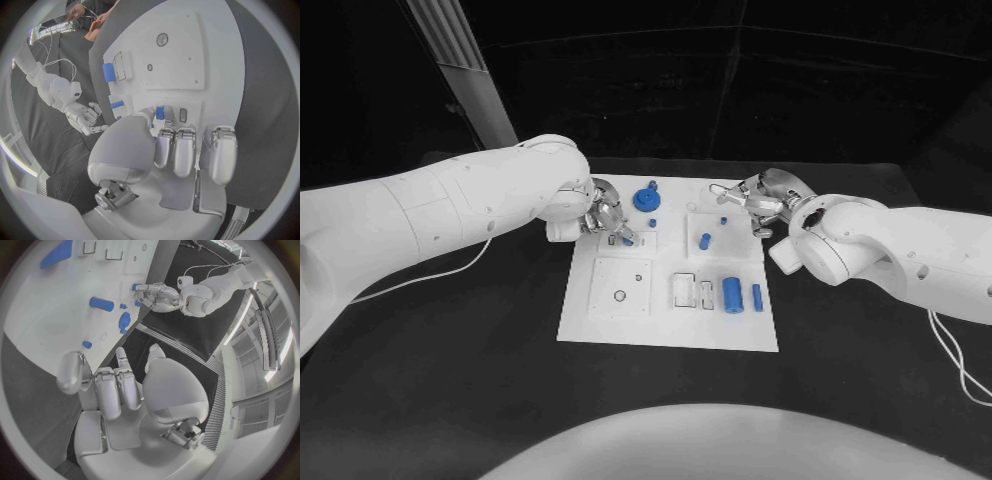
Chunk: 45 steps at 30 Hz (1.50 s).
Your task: Assemble the parts on the task board
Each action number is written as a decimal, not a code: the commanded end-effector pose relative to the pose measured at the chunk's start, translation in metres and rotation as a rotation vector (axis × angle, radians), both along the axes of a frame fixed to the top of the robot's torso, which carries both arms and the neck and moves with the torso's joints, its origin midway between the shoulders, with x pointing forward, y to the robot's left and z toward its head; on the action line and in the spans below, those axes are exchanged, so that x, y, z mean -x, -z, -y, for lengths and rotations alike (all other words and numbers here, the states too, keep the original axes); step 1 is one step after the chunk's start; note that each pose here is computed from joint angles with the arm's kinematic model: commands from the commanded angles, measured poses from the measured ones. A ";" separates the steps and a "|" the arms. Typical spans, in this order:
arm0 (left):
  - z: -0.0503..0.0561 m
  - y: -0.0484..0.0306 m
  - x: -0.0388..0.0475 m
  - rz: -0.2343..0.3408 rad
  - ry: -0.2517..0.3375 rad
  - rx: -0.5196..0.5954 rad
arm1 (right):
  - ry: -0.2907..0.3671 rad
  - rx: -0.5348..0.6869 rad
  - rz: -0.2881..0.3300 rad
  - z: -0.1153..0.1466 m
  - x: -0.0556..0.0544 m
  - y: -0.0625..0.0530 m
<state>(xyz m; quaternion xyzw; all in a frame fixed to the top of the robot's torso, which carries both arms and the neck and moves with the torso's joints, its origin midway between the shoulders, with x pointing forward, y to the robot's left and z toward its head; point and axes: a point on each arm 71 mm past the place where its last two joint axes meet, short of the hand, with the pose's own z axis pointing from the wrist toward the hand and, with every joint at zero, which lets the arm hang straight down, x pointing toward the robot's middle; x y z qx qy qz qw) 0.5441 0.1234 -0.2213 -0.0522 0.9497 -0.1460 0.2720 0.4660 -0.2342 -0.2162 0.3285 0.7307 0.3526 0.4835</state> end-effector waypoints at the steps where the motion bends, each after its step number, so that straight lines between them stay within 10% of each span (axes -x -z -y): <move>1: 0.000 0.0018 0.0009 -0.006 -0.001 -0.020 | -0.006 0.000 0.005 -0.001 0.000 -0.001; 33: -0.008 -0.0113 -0.0008 0.167 -0.077 0.139 | -0.004 0.002 -0.003 0.001 0.001 0.002; 45: -0.007 -0.0111 0.0028 0.133 -0.031 0.144 | -0.004 0.002 -0.004 0.000 0.001 0.003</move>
